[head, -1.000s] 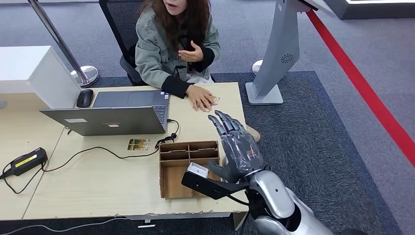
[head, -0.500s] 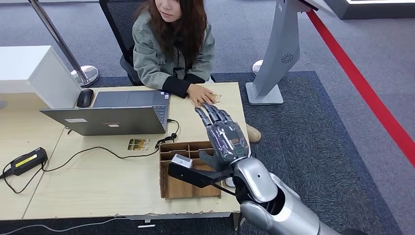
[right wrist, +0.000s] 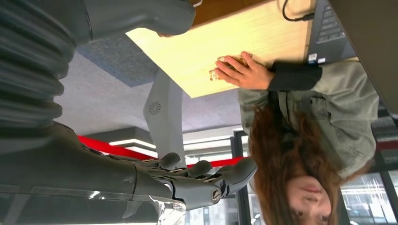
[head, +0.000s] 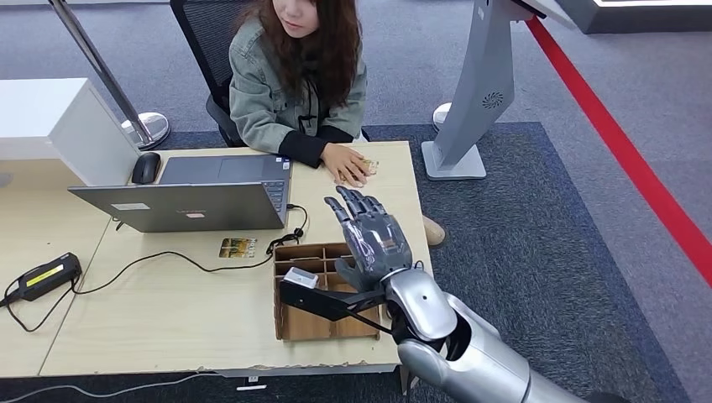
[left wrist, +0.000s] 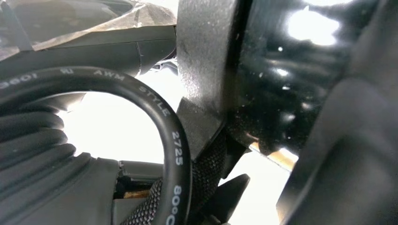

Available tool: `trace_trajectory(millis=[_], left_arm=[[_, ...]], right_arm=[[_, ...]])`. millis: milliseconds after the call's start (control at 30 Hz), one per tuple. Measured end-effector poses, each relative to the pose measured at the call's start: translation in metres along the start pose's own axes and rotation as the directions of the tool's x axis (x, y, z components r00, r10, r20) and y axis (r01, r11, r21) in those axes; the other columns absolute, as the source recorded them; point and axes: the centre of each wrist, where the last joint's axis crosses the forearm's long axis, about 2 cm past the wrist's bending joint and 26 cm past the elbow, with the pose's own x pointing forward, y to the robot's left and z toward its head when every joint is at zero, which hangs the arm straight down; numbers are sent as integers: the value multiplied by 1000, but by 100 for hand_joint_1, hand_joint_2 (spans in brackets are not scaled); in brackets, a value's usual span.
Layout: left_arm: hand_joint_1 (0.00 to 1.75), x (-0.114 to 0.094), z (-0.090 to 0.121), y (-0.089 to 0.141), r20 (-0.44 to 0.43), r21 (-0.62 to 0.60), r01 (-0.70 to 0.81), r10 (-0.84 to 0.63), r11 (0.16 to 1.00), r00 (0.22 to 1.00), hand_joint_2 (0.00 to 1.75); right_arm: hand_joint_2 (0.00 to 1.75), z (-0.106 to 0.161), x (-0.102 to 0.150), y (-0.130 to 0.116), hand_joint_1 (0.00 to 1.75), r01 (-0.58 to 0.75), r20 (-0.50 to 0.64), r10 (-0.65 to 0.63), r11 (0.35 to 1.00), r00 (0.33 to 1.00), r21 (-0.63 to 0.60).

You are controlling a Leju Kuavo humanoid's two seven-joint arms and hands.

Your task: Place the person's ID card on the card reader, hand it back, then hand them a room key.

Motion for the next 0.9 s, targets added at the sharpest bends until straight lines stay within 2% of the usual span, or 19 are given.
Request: trace_trajectory(millis=[533,733,900], left_arm=[[0,1,0,0,2,4,2,-2,1000,1000,0],[0,1,0,0,2,5,2,-2,1000,1000,0],[0,1,0,0,2,5,2,-2,1000,1000,0]], right_arm=[[175,-1,-6,12,45,2,-36,0,999,999,52],[175,1,-7,15,56,6,-41,-3,998,999,61],[175,2,-7,19,56,11,-45,-8,997,999,71]])
